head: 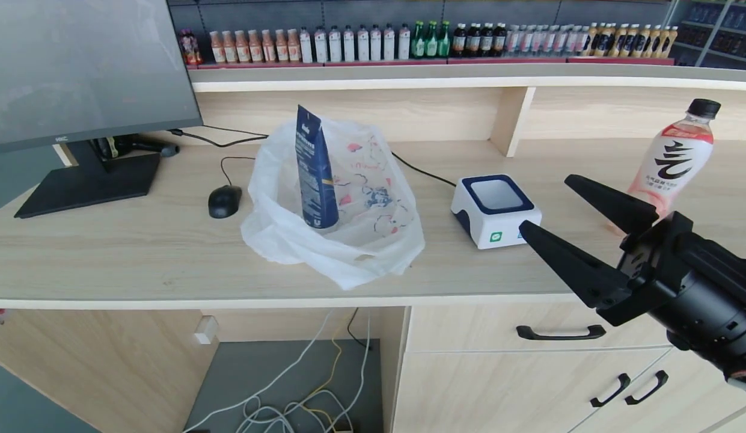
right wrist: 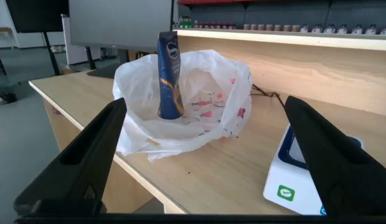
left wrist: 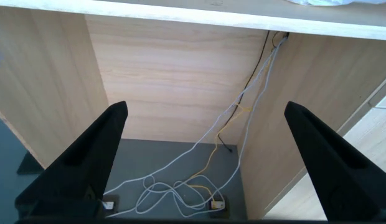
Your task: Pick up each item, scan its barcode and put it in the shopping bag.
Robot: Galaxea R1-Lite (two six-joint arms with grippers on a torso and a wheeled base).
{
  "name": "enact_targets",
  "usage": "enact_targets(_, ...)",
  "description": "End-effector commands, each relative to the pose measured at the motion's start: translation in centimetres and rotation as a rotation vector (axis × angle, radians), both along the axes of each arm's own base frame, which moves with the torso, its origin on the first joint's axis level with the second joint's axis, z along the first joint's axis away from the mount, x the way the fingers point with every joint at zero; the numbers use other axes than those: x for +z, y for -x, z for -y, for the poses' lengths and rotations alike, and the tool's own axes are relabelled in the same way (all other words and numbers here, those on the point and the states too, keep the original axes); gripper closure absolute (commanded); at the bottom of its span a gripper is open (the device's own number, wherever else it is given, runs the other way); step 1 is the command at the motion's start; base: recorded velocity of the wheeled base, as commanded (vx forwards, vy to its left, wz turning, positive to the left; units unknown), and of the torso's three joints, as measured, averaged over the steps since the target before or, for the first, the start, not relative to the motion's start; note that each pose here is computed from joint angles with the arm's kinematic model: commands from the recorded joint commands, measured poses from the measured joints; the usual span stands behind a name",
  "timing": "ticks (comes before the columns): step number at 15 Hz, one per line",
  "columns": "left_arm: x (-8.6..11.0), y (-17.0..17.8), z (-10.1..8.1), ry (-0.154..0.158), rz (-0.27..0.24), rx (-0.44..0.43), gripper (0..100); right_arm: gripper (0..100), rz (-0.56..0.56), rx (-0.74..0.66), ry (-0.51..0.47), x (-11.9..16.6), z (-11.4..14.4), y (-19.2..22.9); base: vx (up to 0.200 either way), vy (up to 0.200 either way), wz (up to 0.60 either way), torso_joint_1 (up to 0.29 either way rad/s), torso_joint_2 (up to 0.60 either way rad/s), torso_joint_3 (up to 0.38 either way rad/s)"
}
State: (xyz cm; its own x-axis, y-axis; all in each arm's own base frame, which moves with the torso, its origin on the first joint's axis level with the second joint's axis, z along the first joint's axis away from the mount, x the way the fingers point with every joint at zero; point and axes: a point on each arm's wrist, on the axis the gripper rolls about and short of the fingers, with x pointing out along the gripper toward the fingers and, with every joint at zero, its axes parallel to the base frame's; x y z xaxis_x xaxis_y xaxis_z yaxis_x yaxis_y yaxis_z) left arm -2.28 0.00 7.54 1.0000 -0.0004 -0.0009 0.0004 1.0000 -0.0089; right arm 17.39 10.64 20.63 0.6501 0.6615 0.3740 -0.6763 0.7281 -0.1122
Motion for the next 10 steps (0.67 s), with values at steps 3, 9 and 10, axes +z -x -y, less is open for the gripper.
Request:
enact_targets(3,0.0,0.0,0.0,0.002,0.001,0.0,0,0,0.0,0.0,0.001,-0.05,0.04,0.08,0.0,-0.2,0.0,0.002,0.0,0.002)
enact_targets(9,0.0,0.0,0.0,0.003,0.001,0.0,0,0,0.0,0.0,0.001,-0.05,0.04,0.08,0.0,-0.2,0.0,-0.001,0.0,0.002)
enact_targets(10,0.0,0.0,0.0,0.003,0.001,0.0,0,0,0.0,0.0,0.001,-0.05,0.04,0.08,0.0,-0.2,0.0,0.002,0.0,0.002)
